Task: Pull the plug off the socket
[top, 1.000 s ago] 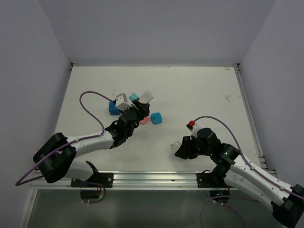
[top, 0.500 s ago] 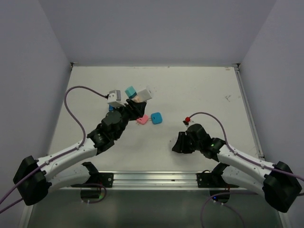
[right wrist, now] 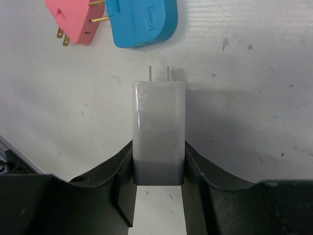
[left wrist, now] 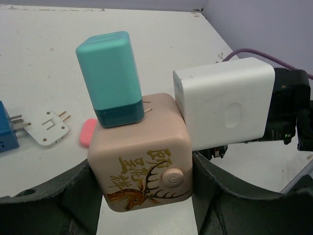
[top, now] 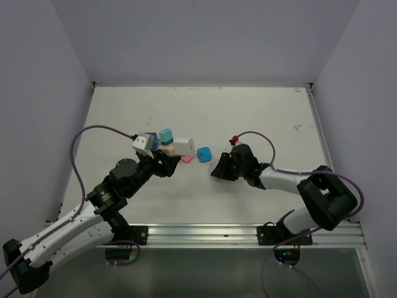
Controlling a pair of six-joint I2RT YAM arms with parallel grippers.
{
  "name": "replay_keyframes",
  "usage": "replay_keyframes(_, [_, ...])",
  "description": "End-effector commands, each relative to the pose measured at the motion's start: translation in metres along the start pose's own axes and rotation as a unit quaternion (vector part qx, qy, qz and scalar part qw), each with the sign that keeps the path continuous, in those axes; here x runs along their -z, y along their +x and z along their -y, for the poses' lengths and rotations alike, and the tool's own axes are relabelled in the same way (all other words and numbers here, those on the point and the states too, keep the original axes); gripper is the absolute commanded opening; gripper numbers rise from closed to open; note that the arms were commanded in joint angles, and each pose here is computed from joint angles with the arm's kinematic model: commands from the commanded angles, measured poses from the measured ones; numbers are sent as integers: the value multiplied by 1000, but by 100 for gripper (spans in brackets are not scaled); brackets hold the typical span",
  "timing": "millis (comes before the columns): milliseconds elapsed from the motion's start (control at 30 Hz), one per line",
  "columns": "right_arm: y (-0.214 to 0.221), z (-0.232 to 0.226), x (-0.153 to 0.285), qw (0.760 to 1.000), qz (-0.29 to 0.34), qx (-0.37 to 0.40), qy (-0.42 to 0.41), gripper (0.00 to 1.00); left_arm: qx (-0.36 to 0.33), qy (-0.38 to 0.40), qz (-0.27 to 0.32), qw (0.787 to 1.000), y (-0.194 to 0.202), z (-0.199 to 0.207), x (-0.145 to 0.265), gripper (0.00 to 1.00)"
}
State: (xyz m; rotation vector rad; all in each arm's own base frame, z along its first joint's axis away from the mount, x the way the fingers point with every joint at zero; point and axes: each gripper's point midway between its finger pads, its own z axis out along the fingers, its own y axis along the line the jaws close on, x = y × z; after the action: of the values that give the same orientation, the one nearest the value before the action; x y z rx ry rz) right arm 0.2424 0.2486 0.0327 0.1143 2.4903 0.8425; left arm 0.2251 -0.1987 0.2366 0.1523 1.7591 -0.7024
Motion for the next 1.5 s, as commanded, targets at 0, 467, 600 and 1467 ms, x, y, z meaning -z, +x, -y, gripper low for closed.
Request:
replay_keyframes(0, [-25,-25,-9,999,31,6,-39,41,-37,26,9,999,-6,5,10,0])
replay_keyframes(467, [-26,-50,69,984,8,165,-65,72,-83,55,-41,994,16,9,10,0])
replay_keyframes(600, [-35,-87,113,969,35,206,-134,73,-89,68,-51,992,19,14,8,0])
replay_keyframes(1467, [-33,-184,122,951,42,202,-233,70,-89,96,-54,990,19,27,0,0])
